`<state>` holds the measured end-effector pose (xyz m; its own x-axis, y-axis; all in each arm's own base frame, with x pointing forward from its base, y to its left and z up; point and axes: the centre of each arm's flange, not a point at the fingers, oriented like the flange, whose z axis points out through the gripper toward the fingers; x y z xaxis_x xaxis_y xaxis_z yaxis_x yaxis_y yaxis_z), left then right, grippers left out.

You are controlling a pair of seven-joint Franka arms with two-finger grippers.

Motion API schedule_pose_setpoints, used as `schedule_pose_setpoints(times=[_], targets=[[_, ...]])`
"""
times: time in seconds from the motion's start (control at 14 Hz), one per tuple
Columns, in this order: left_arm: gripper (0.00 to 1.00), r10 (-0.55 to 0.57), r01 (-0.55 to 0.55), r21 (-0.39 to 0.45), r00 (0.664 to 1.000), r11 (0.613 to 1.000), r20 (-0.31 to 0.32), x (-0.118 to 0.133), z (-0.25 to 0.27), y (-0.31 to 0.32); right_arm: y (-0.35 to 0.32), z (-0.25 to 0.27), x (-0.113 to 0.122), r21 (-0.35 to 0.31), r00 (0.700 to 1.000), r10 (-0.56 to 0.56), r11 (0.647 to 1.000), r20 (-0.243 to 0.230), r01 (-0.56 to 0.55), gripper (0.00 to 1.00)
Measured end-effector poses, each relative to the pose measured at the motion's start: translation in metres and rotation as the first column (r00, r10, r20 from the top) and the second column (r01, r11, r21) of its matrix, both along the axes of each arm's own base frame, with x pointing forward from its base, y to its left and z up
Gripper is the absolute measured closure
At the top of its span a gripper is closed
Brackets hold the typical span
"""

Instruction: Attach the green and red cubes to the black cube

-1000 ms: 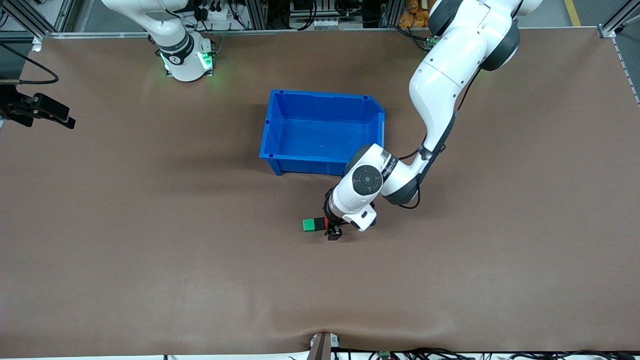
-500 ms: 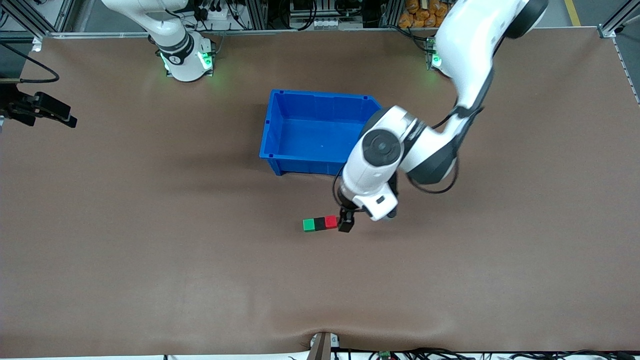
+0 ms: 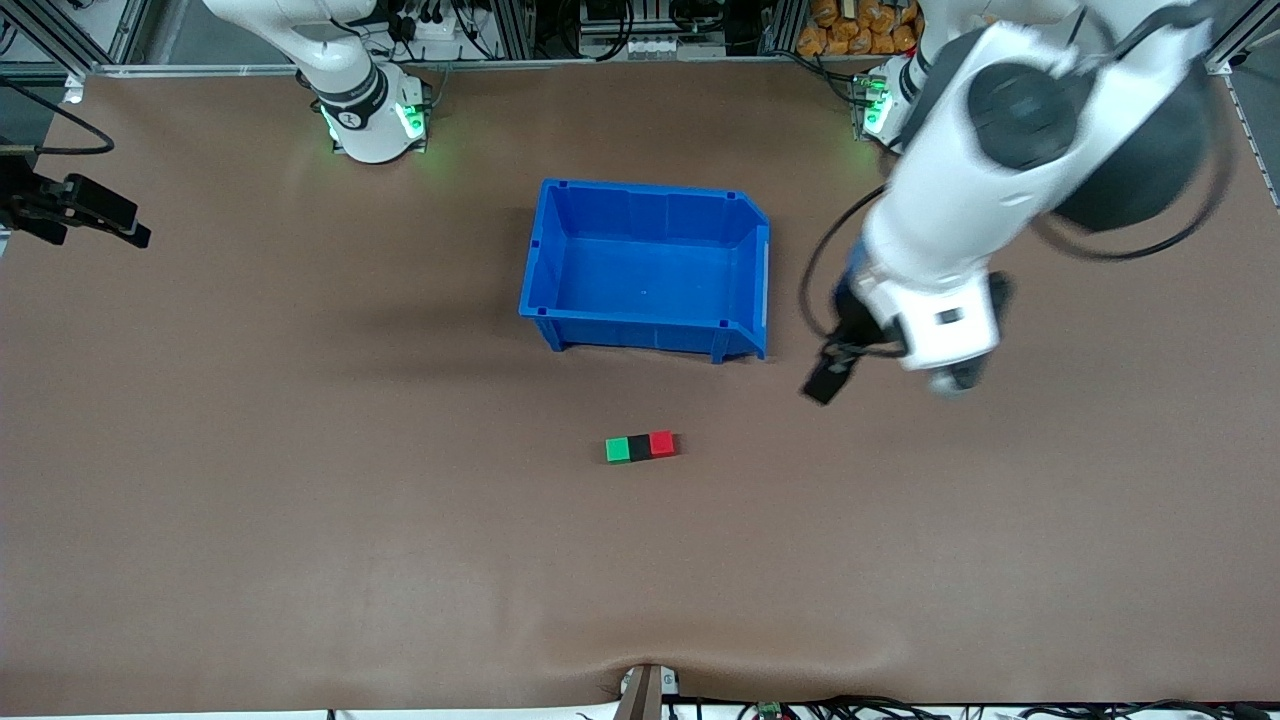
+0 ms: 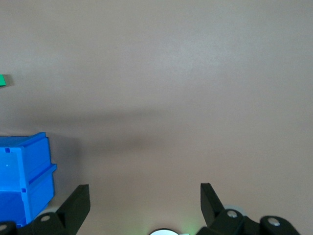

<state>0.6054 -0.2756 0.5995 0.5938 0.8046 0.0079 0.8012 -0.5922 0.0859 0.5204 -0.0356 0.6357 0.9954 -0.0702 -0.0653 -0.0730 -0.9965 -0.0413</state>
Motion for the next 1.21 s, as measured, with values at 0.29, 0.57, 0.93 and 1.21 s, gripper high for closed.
schedule_pose_setpoints(times=[0.29,0.57,0.93,1.21], targets=[[0.0,-0.264,0.268,0.064,0.962,0.961,-0.069,-0.024,0.057,0.097,0.001,0.001,-0.001,0.0,1.0,0.002,1.0,0.002,-0.002,0.0],[0.0,-0.503,0.512,0.072,0.857,0.856,-0.113,-0.044,0.086,0.158,0.001,0.001,-0.001,0.0,1.0,0.001,1.0,0.002,-0.001,0.0],[0.0,-0.663,0.678,0.058,0.73,0.733,-0.166,-0.062,0.081,0.214,0.001,0.001,-0.001,0.0,1.0,0.002,1.0,0.003,-0.002,0.0],[0.0,-0.695,0.711,0.055,0.698,0.701,-0.173,-0.076,0.076,0.237,0.001,0.003,0.0,-0.001,1.0,0.002,1.0,0.008,-0.002,0.0]])
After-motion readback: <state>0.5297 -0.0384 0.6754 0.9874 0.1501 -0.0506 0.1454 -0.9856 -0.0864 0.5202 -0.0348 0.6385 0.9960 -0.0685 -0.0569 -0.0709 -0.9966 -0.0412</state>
